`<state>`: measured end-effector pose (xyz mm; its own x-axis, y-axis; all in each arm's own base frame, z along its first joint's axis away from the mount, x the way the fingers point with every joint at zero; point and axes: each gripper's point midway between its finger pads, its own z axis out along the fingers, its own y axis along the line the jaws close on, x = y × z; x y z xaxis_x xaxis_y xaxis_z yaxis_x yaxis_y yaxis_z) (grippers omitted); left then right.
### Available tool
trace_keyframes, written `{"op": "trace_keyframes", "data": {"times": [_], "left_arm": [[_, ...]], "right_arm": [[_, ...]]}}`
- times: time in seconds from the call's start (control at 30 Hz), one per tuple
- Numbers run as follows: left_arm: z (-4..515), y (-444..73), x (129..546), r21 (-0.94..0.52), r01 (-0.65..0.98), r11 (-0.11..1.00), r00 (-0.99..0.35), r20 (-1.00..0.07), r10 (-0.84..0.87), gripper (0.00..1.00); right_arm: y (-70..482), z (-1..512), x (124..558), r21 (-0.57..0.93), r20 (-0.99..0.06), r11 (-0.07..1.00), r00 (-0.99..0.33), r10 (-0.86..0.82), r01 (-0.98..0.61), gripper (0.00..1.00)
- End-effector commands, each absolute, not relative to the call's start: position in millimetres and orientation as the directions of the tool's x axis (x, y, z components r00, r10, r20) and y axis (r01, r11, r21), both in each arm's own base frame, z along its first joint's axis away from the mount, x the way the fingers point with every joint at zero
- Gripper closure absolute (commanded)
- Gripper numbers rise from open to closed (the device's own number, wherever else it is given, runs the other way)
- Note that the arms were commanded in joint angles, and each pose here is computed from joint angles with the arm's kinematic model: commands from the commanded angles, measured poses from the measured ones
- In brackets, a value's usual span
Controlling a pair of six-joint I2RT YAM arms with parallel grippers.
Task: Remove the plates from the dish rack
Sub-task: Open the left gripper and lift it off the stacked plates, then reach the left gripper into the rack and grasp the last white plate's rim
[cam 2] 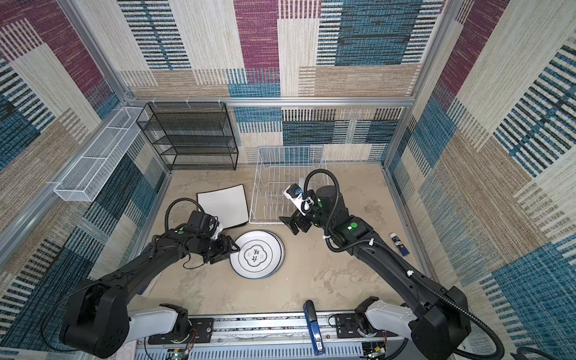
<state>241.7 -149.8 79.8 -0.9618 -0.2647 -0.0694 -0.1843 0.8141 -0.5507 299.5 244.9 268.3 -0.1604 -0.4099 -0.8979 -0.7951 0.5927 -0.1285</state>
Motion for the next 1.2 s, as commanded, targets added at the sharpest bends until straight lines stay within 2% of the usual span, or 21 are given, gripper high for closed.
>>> {"op": "trace_keyframes", "data": {"times": [0.0,0.27,0.37,0.57,0.73,0.93,1.17], "left_arm": [[78.4,-151.2,242.6,-0.53,-0.168,0.831,-0.968,-0.073,-0.242,0.39],[78.6,-157.4,246.6,-0.52,-0.154,0.84,-0.973,-0.07,-0.222,0.4],[85.7,-151.7,247.0,-0.493,-0.156,0.856,-0.968,-0.095,-0.231,0.37],[125.5,-143.6,256.6,-0.471,-0.106,0.876,-0.952,-0.208,-0.226,0.31],[184.2,-155.3,278.7,-0.513,0.032,0.858,-0.92,-0.35,-0.174,0.29],[252.1,-180.1,312.6,-0.523,0.208,0.826,-0.868,-0.488,-0.09,0.25],[285.9,-234.1,351.3,-0.501,0.355,0.79,-0.825,-0.565,0.013,0.22]], "right_arm": [[246.9,273.7,302.4,-0.139,-0.905,0.596,-0.142,-0.401,-0.791,0.01],[245.8,270.1,302.7,-0.136,-0.902,0.6,-0.152,-0.404,-0.788,0.01],[244.7,271.1,303.0,-0.139,-0.902,0.605,-0.152,-0.404,-0.784,0.01],[237.5,276.7,310.7,-0.139,-0.911,0.66,-0.166,-0.377,-0.738,0.01],[221.7,290.7,317.9,-0.13,-0.927,0.746,-0.187,-0.325,-0.653,0.01],[201.2,300.4,314.6,-0.104,-0.939,0.813,-0.214,-0.27,-0.573,0.01],[167.7,288.4,309.2,0.039,-0.942,0.889,-0.313,-0.12,-0.457,0.01]]}}
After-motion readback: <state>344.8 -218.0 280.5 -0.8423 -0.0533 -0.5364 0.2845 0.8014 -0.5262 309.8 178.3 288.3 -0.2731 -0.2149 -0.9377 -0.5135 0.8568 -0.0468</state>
